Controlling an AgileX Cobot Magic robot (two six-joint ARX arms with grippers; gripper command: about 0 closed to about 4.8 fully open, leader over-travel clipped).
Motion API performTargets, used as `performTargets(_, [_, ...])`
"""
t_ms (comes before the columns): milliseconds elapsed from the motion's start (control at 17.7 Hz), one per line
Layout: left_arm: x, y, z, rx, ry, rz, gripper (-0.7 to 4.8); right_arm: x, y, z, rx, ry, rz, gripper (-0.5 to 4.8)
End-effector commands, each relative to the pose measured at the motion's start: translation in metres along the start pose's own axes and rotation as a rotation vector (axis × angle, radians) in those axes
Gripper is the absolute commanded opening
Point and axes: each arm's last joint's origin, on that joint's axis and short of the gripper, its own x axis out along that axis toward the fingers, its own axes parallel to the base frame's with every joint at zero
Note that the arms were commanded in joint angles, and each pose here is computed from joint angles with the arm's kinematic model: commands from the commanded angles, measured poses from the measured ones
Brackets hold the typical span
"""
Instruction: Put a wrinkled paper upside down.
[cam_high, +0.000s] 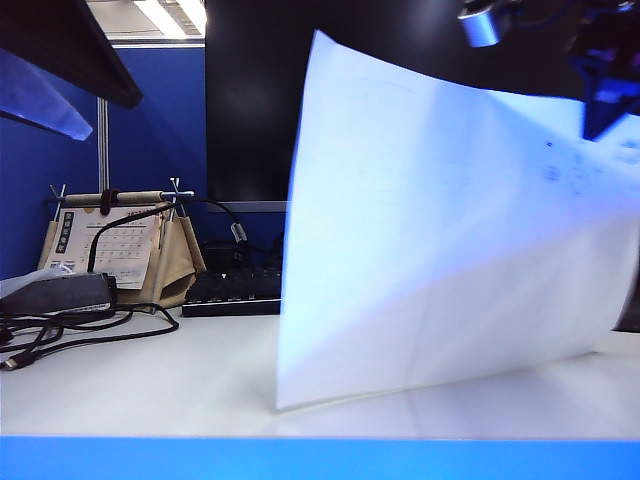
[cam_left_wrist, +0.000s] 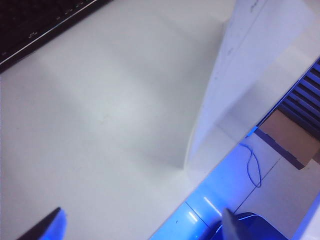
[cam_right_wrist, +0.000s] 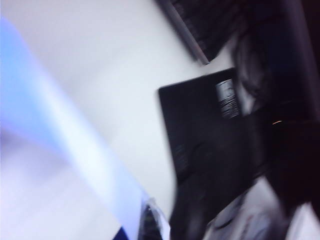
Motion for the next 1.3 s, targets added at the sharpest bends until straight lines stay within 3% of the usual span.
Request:
performTargets(56, [-0.002,0.0,0.004,0.002,-0.019,0.004,4.08,-0.002,-0.016,0.014,-0.01,-0.115,-0.143,-0.06])
performTargets(564, [-0.002,0.0,0.002,-0.003,-0.003,0.003,4.08,-0.011,-0.051,0.029,0.04,-0.264,-0.311,-0.06])
performTargets(733, [-0.002,0.0,0.003,-0.002,-0.013,0.003,4.08,-0.034,-0.074,0.044,0.129,-0.433,-0.318,-0.06])
performTargets(846, [-0.002,0.0,0.003,-0.002,-0.017,0.004,4.08,-0.049,-0.083,0.051,0.284,-0.555,-0.218,-0.06])
performTargets(1016, [-0.002,0.0,0.003,-0.006,-0.016,0.003,4.08,-0.023,-0.055,0.042,0.463,-0.432,0.062,-0.06])
performTargets(1072, [-0.002,0.0,0.003,-0.006,-0.016,0.003,4.08,0.003,-0.029,0.031,0.514,-0.34,0.129,-0.06])
performTargets(1298, [-0.002,0.0,0.003,-0.006,-0.015,0.004,4.08,0.051,0.036,-0.02,0.533,-0.119,0.146,-0.06])
